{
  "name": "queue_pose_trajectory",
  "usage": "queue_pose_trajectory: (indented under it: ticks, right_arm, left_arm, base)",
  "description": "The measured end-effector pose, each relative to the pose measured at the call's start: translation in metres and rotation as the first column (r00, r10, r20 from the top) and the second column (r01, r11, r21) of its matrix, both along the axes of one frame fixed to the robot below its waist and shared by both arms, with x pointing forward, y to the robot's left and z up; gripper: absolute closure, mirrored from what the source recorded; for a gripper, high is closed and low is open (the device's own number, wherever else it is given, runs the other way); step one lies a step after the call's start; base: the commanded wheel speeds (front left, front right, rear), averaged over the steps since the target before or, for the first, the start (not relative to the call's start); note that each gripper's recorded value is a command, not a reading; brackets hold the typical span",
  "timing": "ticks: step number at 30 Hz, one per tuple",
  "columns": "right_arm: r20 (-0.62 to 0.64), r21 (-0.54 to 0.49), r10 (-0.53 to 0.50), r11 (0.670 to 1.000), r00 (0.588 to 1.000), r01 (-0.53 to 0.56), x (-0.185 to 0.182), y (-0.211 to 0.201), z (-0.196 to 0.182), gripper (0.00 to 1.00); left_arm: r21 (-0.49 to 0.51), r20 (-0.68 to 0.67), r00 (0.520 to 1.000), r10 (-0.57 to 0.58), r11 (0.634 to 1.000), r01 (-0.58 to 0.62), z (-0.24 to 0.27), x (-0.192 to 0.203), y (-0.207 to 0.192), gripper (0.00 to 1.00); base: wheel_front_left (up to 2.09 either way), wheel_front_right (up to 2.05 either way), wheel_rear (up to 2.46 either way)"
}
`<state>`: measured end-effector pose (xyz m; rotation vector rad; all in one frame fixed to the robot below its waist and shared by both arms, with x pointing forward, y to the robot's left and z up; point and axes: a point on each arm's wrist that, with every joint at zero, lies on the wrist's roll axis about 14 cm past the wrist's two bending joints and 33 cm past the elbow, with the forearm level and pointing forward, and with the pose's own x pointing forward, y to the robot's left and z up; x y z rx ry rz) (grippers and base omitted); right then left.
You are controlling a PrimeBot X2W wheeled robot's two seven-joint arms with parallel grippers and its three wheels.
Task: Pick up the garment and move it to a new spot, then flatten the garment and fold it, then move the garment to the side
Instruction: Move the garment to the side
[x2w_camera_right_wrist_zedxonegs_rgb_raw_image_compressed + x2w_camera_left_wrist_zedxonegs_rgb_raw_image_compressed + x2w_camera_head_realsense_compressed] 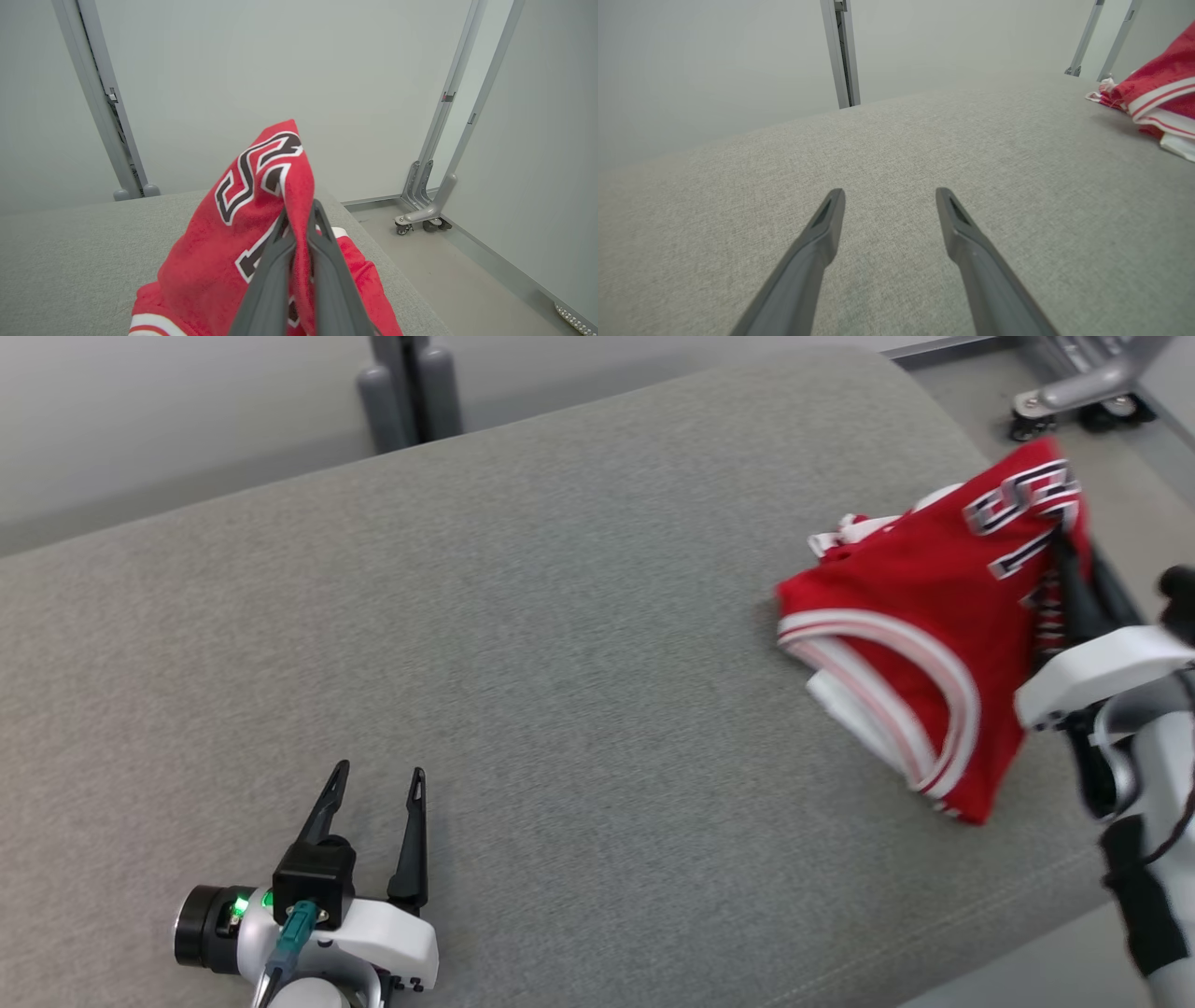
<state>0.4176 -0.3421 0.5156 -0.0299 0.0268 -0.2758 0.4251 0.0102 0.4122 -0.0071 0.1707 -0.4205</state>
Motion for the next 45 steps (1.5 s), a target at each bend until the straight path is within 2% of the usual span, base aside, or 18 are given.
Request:
queue_pose_trajectory:
  ticks: [6, 11, 13, 14, 21, 25, 31, 35, 45]
  right_arm:
    - [-0.041, -0.058, -0.097, 0.994, 0.994, 0.094, 0.014, -0.043, 0.001, 1.0]
    - [-0.122, -0.093, -0.177, 0.982, 0.977, 0.166, 0.017, -0.071, -0.02, 1.0]
    - [-0.134, -0.096, -0.191, 0.979, 0.972, 0.18, 0.017, -0.074, -0.024, 0.58]
    - [-0.149, -0.1, -0.206, 0.976, 0.967, 0.193, 0.015, -0.079, -0.028, 0.0]
    - [-0.141, -0.14, -0.287, 0.953, 0.948, 0.268, 0.004, -0.095, -0.026, 0.0]
    - [-0.096, -0.144, -0.274, 0.955, 0.957, 0.259, 0.007, -0.084, -0.015, 0.0]
    - [-0.023, -0.141, -0.141, 0.981, 0.99, 0.136, 0.02, -0.032, -0.003, 0.0]
    - [0.023, -0.087, -0.064, 0.994, 0.998, 0.066, 0.018, 0.003, -0.003, 0.0]
    - [-0.047, -0.001, 0.134, 0.991, 0.99, -0.134, -0.007, 0.084, -0.045, 0.0]
  left_arm:
    - [0.025, -0.003, 0.999, 0.053, 0.998, -0.053, -0.005, 0.002, 0.024, 0.0]
    - [0.053, -0.015, 0.994, 0.104, 0.993, -0.103, -0.014, 0.003, 0.049, 0.0]
    - [0.058, -0.017, 0.994, 0.111, 0.992, -0.11, -0.015, 0.003, 0.052, 0.0]
    - [0.062, -0.019, 0.993, 0.117, 0.991, -0.116, -0.016, 0.003, 0.055, 0.0]
    - [0.072, 0.0, 0.988, 0.155, 0.985, -0.155, -0.011, 0.004, 0.069, 0.0]
    - [0.073, 0.02, 0.984, 0.176, 0.982, -0.177, -0.003, 0.003, 0.075, 0.0]
    - [0.063, 0.046, 0.975, 0.216, 0.974, -0.218, 0.009, 0.001, 0.085, 0.0]
    - [0.052, 0.061, 0.967, 0.247, 0.967, -0.25, 0.017, -0.002, 0.094, 0.0]
    - [0.044, 0.075, 0.935, 0.345, 0.936, -0.349, 0.028, -0.021, 0.126, 0.0]
  base:
    - [0.0, 0.0, 0.0]
    - [0.0, 0.0, 0.0]
    - [0.0, 0.0, 0.0]
    - [0.0, 0.0, 0.0]
    - [0.0, 0.0, 0.0]
    - [0.0, 0.0, 0.0]
    - [0.0, 0.0, 0.0]
    - [0.0, 0.0, 0.0]
    - [0.0, 0.0, 0.0]
